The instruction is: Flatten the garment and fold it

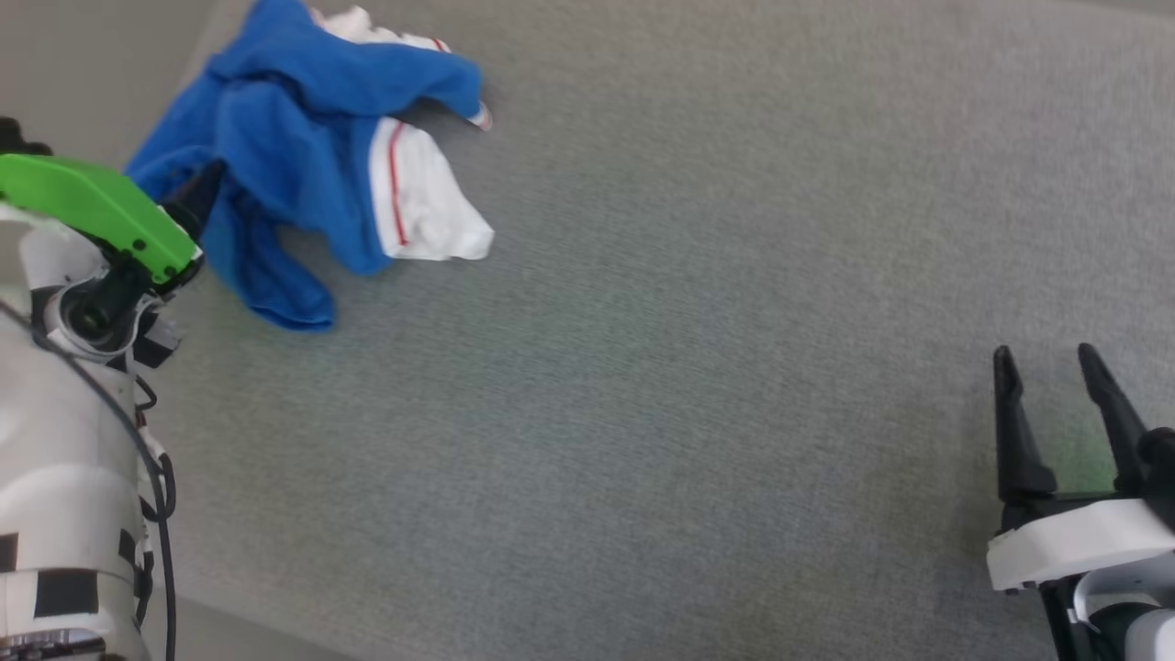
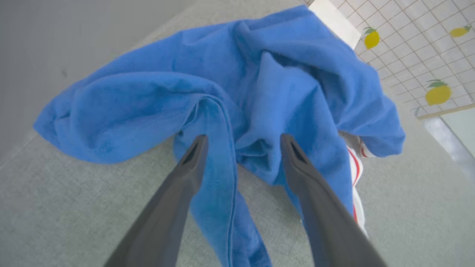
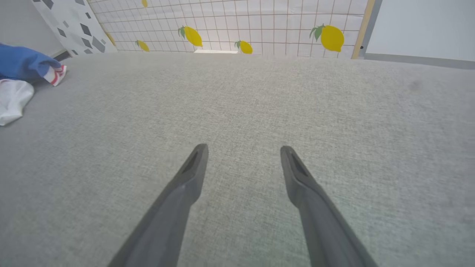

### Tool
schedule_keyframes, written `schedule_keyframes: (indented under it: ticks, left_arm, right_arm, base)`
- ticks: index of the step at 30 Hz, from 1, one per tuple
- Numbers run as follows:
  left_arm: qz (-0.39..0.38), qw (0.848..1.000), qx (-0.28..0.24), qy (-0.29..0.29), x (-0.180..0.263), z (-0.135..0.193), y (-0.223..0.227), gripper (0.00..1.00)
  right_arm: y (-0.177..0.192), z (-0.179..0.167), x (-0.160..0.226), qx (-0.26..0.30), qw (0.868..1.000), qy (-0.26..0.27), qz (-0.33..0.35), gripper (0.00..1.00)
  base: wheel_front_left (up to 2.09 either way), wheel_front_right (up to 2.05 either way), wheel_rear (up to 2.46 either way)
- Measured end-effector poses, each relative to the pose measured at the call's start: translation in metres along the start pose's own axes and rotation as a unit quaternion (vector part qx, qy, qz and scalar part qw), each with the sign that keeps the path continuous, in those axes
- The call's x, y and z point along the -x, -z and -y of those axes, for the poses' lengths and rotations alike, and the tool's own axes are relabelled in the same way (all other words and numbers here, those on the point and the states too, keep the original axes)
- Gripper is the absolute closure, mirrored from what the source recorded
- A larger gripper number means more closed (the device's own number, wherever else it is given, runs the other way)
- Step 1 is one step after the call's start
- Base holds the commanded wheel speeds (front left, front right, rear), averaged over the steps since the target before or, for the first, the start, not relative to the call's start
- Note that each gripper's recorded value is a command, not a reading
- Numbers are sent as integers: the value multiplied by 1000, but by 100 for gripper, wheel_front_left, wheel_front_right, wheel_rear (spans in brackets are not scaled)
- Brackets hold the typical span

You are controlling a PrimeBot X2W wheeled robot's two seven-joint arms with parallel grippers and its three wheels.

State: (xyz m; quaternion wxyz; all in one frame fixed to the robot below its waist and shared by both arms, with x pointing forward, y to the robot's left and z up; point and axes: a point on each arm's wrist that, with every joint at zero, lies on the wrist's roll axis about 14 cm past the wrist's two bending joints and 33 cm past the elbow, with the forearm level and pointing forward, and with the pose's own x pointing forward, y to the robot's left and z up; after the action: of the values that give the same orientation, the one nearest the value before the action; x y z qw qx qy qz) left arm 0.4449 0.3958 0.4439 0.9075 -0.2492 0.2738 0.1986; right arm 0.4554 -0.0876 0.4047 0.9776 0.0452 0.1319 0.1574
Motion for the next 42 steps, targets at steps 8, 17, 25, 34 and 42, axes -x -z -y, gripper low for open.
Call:
schedule_keyframes:
  ticks: [8, 17, 25, 34, 42]
  left_arm:
    - [-158, 987, -5, -36, -30, -10, 76, 0]
    - [-142, 989, -15, -40, -36, -10, 75, 100]
    - [32, 999, -28, 0, -29, 11, 10, 100]
    - [265, 957, -90, 81, 26, 78, -126, 100]
    - [375, 901, -143, 162, 111, 155, -214, 100]
  right_arm:
    - [27, 20, 3, -3, 999, 25, -39, 0]
    - [31, 15, -1, -5, 999, 17, -42, 0]
    - [26, 4, 3, -10, 999, 3, -36, 0]
    - [11, -7, 16, -30, 1000, -4, -10, 0]
    - [-6, -10, 35, -41, 999, -1, 24, 0]
  base:
    - [0, 0, 0]
    - [0, 0, 0]
    - [0, 0, 0]
    - [0, 0, 0]
    - [0, 0, 0]
